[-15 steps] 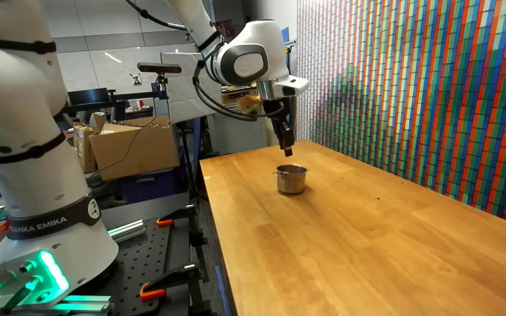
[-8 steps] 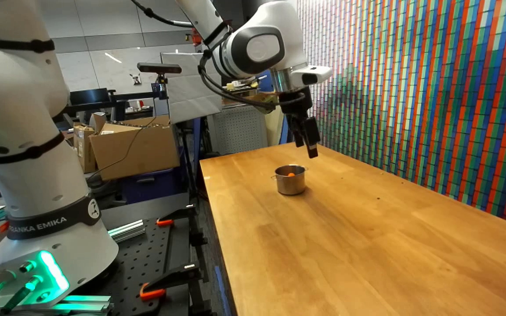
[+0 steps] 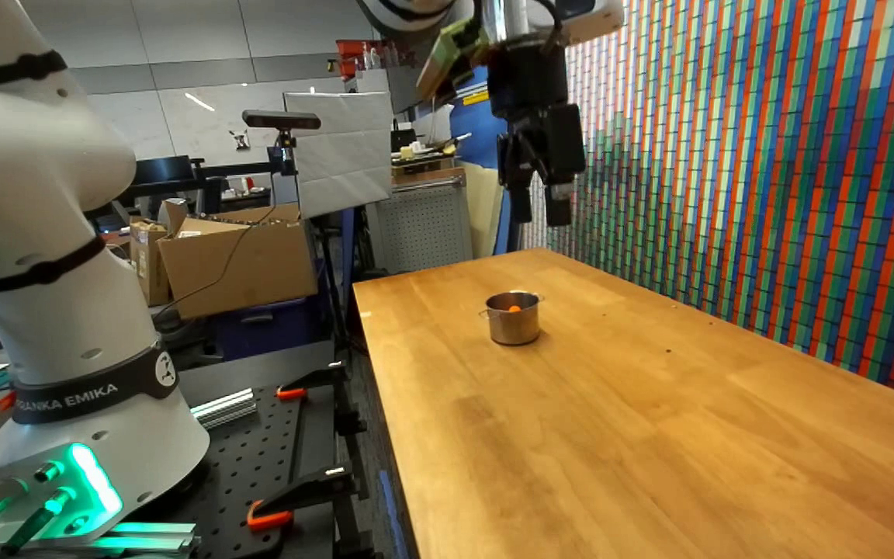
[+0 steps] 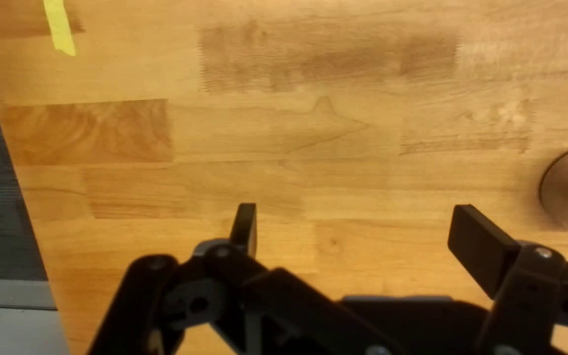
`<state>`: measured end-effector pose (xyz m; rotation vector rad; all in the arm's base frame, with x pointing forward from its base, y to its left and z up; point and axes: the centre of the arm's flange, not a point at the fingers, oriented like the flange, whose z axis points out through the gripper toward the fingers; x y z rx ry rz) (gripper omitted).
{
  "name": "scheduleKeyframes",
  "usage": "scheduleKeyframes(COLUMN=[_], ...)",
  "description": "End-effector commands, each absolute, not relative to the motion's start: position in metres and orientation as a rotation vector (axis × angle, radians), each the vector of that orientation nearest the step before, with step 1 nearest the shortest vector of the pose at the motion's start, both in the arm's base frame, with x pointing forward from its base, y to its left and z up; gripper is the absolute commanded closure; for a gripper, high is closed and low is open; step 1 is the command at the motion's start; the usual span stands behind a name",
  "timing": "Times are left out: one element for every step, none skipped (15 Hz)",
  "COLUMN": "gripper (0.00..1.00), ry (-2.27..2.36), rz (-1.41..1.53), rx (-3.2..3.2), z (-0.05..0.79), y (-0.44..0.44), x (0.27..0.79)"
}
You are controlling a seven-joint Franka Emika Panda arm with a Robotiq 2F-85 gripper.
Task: Put the rubber duck in the pot
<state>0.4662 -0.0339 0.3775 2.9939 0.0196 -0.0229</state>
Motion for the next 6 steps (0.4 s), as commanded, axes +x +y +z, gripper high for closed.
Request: scheduleKeyframes(gripper=[0.00,0.00,0.00,0.00,0.00,0.00], ry=[0.156,0.091,0.099,0.099,0.101,0.103], rz=[-0.101,-0.073,-0.065,-0.062,-0.071,-0.083], rx=[3.028,3.009,3.010,3.010,3.010,3.010], z=[0.433,0.404,0.412,0.413,0.409,0.405], y=[-0.043,-0.037,-0.037,-0.036,-0.036,-0.035], x=[0.443,0.453,0.450,0.449,0.449,0.449])
